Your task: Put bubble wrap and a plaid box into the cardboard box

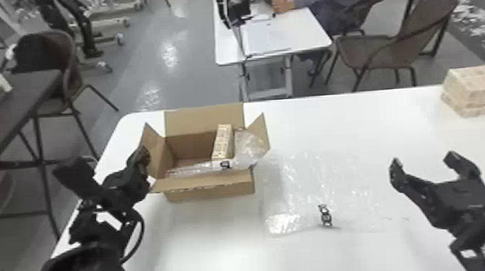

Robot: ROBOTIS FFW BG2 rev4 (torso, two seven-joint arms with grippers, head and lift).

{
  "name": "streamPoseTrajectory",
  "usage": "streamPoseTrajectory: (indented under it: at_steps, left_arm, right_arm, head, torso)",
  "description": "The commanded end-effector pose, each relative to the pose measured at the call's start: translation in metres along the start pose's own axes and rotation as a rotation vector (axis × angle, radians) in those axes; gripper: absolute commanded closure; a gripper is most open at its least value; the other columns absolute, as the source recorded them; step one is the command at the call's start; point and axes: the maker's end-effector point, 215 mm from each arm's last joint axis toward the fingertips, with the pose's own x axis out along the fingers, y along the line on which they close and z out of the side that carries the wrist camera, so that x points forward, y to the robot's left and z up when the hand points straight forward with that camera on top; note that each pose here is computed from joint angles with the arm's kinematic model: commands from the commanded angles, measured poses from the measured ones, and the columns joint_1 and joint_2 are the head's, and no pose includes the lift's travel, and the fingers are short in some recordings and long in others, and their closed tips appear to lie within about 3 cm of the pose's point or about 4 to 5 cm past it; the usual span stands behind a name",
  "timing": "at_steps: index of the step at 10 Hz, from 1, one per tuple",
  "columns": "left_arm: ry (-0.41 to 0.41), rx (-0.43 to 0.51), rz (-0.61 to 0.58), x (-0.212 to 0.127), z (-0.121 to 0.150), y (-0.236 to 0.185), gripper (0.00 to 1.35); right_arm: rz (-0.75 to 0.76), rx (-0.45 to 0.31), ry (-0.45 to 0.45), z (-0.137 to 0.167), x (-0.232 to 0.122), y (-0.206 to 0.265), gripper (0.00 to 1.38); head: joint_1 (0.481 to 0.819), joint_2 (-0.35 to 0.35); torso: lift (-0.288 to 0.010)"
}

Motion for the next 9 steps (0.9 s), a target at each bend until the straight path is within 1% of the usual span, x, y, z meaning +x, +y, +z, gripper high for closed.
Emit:
streamPoseTrajectory:
  at_steps: [1,2,4,5,7,9]
  left_arm:
    - [-0.012,-0.081,0.04,-0.004,-0.013,0.011,1.22]
    - [-0.052,-0.128,0.086,-0.007,-0.013,0.02,1.22]
    - [-0.099,-0.147,0.167,-0.016,-0.011,0.043,1.22]
    - [-0.136,-0.171,0.215,-0.023,-0.011,0.053,1.22]
    - [-0.253,-0.196,0.359,-0.046,0.0,0.071,1.22]
    - [-0.335,-0.208,0.455,-0.068,0.007,0.084,1.22]
  right_arm:
    - [0.007,0.002,0.008,-0.002,0.001,0.001,0.21]
    - [0.013,0.004,0.013,-0.003,0.002,0.003,0.21]
    - [0.021,0.006,0.022,-0.005,0.002,0.005,0.21]
    - [0.024,0.007,0.025,-0.006,0.003,0.005,0.21]
    - [0.029,0.008,0.031,-0.007,0.004,0.006,0.21]
    - [0.036,0.014,0.044,-0.01,0.004,0.008,0.21]
  head:
    - [0.695,0.17]
    - [0.695,0.18]
    - [0.695,0.199]
    - [0.695,0.213]
    - [0.695,0.243]
    - [0.695,0.267]
  torso:
    - [-0.107]
    - [-0.107]
    - [-0.107]
    - [-0.107]
    - [-0.107]
    - [-0.107]
